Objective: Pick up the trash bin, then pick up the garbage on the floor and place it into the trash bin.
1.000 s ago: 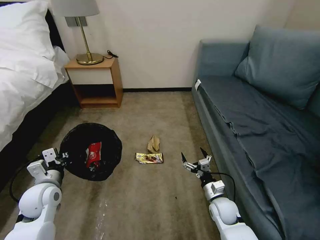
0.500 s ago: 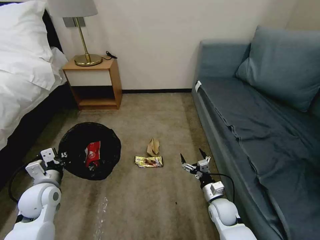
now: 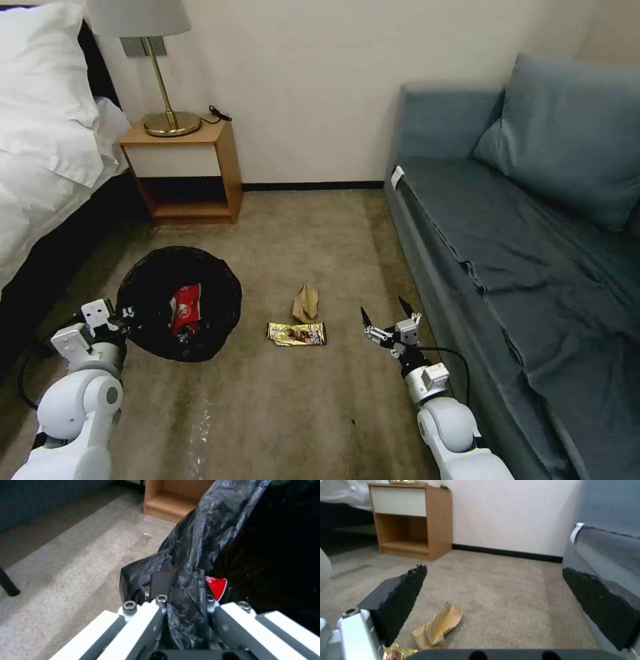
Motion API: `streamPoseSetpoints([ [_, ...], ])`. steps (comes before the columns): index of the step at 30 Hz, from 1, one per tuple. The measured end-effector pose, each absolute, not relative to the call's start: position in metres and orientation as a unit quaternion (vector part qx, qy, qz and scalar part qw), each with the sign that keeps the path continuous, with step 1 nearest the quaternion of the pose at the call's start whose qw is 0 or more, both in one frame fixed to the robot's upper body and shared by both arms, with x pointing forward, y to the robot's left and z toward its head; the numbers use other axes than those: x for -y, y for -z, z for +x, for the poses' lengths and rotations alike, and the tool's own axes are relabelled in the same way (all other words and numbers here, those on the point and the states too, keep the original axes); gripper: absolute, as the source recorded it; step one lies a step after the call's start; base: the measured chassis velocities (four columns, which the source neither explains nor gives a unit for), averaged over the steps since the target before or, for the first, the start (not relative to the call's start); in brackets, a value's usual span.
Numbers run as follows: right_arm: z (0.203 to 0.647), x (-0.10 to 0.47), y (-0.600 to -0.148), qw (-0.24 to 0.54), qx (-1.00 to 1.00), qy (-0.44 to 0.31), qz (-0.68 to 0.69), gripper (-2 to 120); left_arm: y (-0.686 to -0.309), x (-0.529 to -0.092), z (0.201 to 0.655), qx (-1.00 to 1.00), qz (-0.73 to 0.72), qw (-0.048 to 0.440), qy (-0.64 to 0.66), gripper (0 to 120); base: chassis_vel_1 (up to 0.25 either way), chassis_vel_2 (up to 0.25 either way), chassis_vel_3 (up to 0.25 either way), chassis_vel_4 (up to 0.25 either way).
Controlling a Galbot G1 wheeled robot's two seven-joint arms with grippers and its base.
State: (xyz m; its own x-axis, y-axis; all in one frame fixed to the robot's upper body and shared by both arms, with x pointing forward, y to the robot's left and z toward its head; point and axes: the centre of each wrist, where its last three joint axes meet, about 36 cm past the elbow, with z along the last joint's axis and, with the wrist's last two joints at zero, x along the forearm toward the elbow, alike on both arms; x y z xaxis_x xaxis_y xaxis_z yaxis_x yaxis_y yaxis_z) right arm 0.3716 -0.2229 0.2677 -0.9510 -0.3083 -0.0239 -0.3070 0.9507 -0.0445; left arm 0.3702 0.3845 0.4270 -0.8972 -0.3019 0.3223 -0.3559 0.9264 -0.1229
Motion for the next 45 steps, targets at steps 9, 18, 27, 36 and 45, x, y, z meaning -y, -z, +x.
streamPoseSetpoints([
  [9, 0.369, 0.224, -0.264, 0.012, -0.987, 0.020, -0.158, 100, -0.428, -0.384, 0.373, 0.970, 0.170, 0.147, -0.091, 1, -0.087, 0.078, 0.076, -0.083],
  [18, 0.364, 0.222, -0.259, 0.006, -0.987, 0.017, -0.161, 100, -0.428, -0.384, 0.370, 0.970, 0.170, 0.149, -0.091, 1, -0.063, 0.072, 0.070, -0.061],
  [27, 0.362, 0.221, -0.257, 0.005, -0.987, 0.015, -0.162, 100, -0.432, -0.383, 0.370, 0.971, 0.168, 0.147, -0.088, 1, -0.062, 0.078, 0.069, -0.081],
  [36, 0.359, 0.222, -0.254, 0.005, -0.985, 0.017, -0.170, 100, -0.437, -0.375, 0.366, 0.967, 0.166, 0.160, -0.110, 1, -0.082, 0.067, 0.078, -0.072],
  [45, 0.358, 0.218, -0.253, 0.031, -0.984, 0.001, -0.178, 100, -0.443, -0.369, 0.364, 0.966, 0.166, 0.161, -0.113, 1, -0.073, 0.071, 0.069, -0.067],
])
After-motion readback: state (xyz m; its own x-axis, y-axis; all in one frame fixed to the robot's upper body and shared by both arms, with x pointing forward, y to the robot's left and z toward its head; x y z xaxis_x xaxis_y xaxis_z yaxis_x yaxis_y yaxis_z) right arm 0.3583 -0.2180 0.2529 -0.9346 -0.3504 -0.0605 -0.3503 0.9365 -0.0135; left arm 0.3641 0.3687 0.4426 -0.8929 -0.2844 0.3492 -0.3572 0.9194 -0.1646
